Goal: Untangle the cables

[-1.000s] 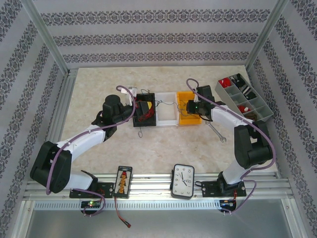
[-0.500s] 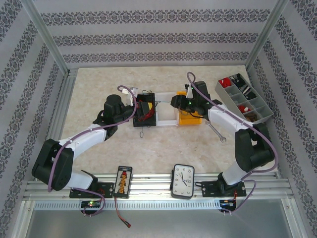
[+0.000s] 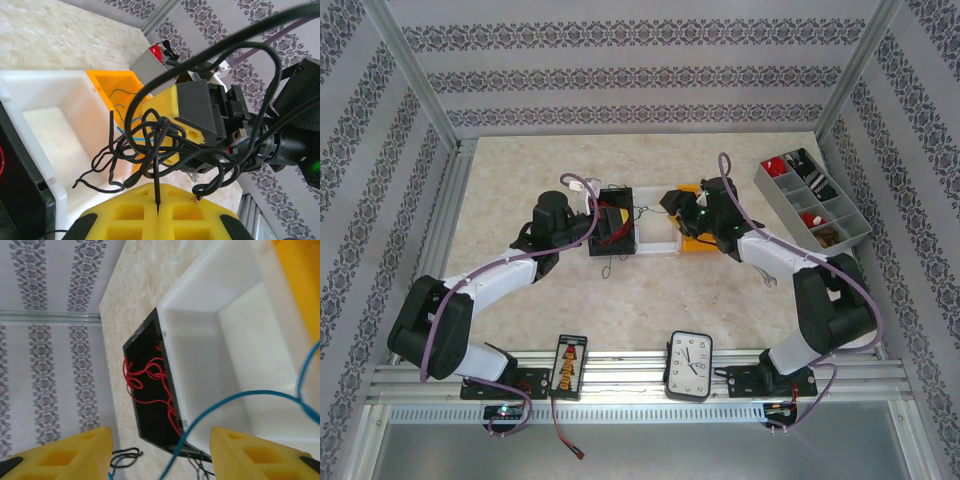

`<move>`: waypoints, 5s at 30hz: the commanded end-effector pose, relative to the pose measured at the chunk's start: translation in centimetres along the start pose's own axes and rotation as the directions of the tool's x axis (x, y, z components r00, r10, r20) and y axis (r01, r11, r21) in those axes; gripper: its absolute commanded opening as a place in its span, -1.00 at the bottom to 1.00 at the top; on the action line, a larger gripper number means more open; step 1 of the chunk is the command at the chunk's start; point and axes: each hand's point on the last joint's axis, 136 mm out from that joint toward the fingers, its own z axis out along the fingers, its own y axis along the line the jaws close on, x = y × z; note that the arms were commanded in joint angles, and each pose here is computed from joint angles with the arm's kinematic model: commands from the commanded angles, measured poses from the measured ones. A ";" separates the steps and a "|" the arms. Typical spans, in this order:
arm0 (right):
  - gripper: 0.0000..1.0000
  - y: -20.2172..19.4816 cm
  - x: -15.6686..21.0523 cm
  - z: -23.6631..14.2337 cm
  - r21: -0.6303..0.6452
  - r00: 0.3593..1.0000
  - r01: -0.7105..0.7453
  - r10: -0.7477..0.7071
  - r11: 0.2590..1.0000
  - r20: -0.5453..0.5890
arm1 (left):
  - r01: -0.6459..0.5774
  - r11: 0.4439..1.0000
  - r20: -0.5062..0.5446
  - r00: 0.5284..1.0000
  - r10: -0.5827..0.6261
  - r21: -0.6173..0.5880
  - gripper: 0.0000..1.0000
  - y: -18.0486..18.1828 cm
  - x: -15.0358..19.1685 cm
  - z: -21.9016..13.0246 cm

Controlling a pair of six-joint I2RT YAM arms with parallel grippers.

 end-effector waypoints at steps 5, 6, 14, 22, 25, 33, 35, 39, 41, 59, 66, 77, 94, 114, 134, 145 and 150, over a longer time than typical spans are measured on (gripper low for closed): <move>-0.71 2.8 -0.6 1.6 -0.085 0.999 -0.029 0.031 0.996 0.027 | -0.043 0.999 0.033 0.999 0.042 0.033 -1.00 -1.1 -1.3 0.0; -0.88 2.4 -0.9 1.4 -0.063 0.999 -0.030 0.033 0.998 0.042 | -0.044 0.999 0.039 0.998 0.043 0.023 -1.00 -1.0 -1.3 -0.2; -1.00 -7.7 -5.6 -3.5 0.188 0.960 -0.171 0.120 0.967 0.252 | -0.032 0.972 0.157 0.985 0.070 -0.233 -1.00 2.5 -2.9 -3.4; -1.00 -11.7 -8.7 -7.1 0.240 0.948 -0.183 0.106 0.953 0.300 | -0.039 0.971 0.111 0.992 0.067 -0.235 -1.00 3.0 -2.1 -3.2; -1.00 -11.4 -9.1 -6.5 0.263 0.962 -0.122 0.049 0.957 0.269 | -0.057 0.993 0.076 0.995 0.065 -0.104 -1.00 0.7 -1.7 -2.4; -0.25 -6.0 -9.7 -5.4 0.202 0.969 0.101 -0.143 0.974 0.202 | -0.082 0.996 0.036 0.996 0.083 -0.026 -1.00 -1.0 -1.8 -2.0; -0.13 -5.1 -10.0 -5.1 0.209 0.965 0.142 -0.182 0.968 0.189 | -0.083 0.996 0.031 0.996 0.083 -0.019 -1.00 -1.1 -1.7 -2.0; -0.05 -3.1 -10.5 -5.4 0.218 0.948 0.219 -0.260 0.951 0.186 | -0.088 0.995 0.016 0.996 0.087 0.040 -1.00 -2.1 -1.5 -1.9; -0.06 -0.7 -9.3 -5.5 0.170 0.924 0.322 -0.348 0.931 0.160 | -0.089 0.992 0.000 0.996 0.089 0.094 -1.00 -3.2 -1.5 -1.9; 0.15 6.9 8.6 -5.1 -0.420 0.695 0.589 -0.698 0.690 -0.172 | 0.030 0.891 -0.158 0.986 0.047 0.453 -1.00 -9.2 -0.9 -1.8; 0.10 8.0 8.2 -2.2 -0.428 0.705 0.578 -0.689 0.695 -0.166 | 0.034 0.885 -0.157 0.987 0.045 0.464 -1.00 -9.6 -1.0 -2.0; -1.00 4.9 -0.9 -3.7 -0.107 0.829 0.560 -0.556 0.822 0.066 | 0.000 0.955 -0.084 0.996 0.026 0.297 -1.00 -6.4 -0.6 -2.6; -1.00 -5.3 -11.2 -19.2 0.327 0.797 0.276 -0.405 0.904 0.448 | 0.047 0.964 0.237 0.971 0.017 -0.260 -1.00 4.4 -5.4 -7.7; -1.00 6.5 -9.7 -21.6 0.094 0.711 0.561 -0.537 0.823 0.453 | 0.209 0.841 0.423 0.906 0.026 -0.499 -1.00 10.1 -6.5 -13.5; -1.00 25.7 -8.1 -19.0 -0.073 0.515 0.825 -0.692 0.561 0.506 | 0.292 0.833 0.436 0.897 -0.069 -0.469 -1.00 11.7 -4.1 -13.0; -1.00 15.5 -5.7 -5.2 -0.018 0.613 0.781 -0.762 0.624 0.206 | 0.274 0.835 0.428 0.902 -0.051 -0.477 -1.00 11.1 -4.0 -13.4; -1.00 9.6 -4.5 -2.5 0.103 0.620 0.773 -0.780 0.626 0.086 | 0.240 0.855 0.419 0.907 -0.029 -0.459 -1.00 10.0 -4.8 -13.3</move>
